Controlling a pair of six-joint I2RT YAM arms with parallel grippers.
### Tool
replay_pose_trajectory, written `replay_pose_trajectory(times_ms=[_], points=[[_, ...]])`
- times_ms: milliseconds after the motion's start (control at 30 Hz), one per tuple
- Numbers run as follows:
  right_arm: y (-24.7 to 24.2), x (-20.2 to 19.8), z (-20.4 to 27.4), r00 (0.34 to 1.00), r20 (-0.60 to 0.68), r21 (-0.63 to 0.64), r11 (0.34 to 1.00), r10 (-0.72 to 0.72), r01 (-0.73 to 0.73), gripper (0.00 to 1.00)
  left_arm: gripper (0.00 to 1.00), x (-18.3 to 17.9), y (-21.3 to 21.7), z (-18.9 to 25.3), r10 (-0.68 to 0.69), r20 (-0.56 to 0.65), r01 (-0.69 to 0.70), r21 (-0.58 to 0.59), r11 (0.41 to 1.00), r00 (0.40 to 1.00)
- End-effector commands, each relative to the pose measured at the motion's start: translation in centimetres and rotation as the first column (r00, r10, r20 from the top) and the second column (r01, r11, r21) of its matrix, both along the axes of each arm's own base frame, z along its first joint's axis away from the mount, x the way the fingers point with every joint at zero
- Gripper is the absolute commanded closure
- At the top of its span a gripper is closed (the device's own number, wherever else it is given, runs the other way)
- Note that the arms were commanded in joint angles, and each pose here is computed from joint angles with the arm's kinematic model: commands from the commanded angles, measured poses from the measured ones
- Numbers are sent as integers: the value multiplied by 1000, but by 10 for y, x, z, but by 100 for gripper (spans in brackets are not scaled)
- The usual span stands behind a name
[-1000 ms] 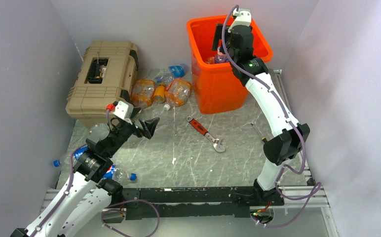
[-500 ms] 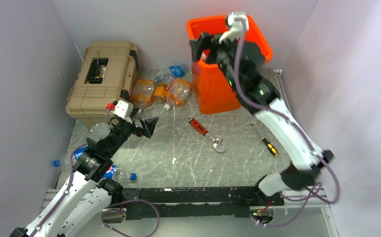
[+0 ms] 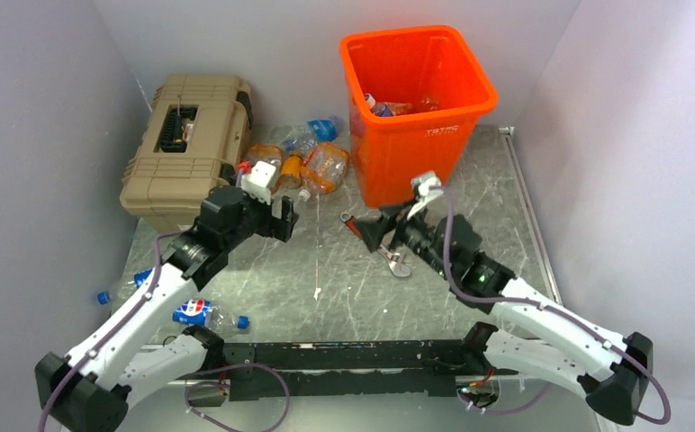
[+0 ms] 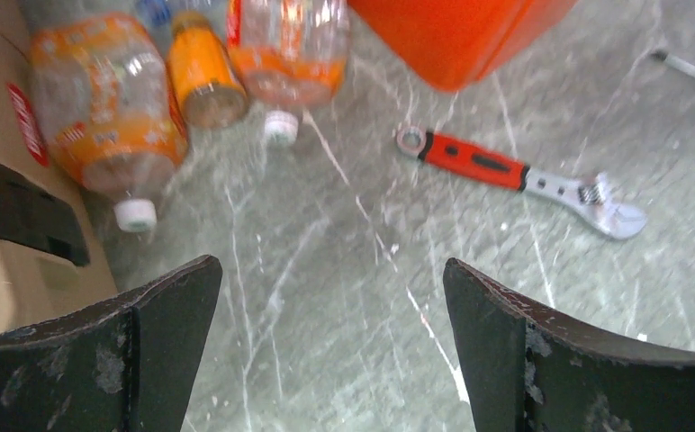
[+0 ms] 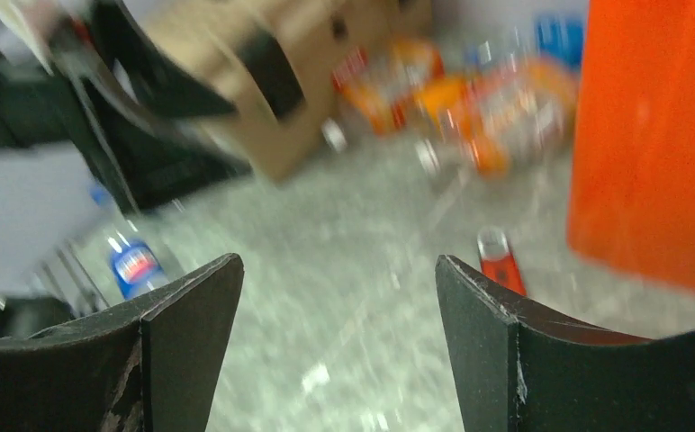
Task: Put the plastic bottles in the bin
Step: Pick up the plastic bottle at the center of the board.
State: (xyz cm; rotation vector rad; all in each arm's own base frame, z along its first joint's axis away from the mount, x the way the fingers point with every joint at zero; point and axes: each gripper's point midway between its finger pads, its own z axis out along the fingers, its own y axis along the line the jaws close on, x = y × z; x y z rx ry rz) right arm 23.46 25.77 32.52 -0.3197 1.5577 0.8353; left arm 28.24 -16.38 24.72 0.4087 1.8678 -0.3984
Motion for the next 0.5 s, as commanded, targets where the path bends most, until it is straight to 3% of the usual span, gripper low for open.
replay_pose_trajectory(times_ms=[0, 167, 267, 467], points=[[-25, -14, -49, 995, -85, 20, 999, -46, 48, 18, 1, 4, -9, -26, -36, -103, 42, 65, 997, 994], [-38, -23, -97, 987, -144, -3, 998, -70, 70, 21, 9, 31, -50, -50, -4, -279, 3, -3, 1000, 960], [-44, -26, -111, 985, -153, -13, 997, -83, 82, 21, 7, 54, -73, -72, 59, -306, -16, 142, 990, 950], [-58, -35, -115, 985, -146, -24, 996, -92, 90, 21, 6, 106, -69, -120, 173, -352, -28, 380, 924, 920]])
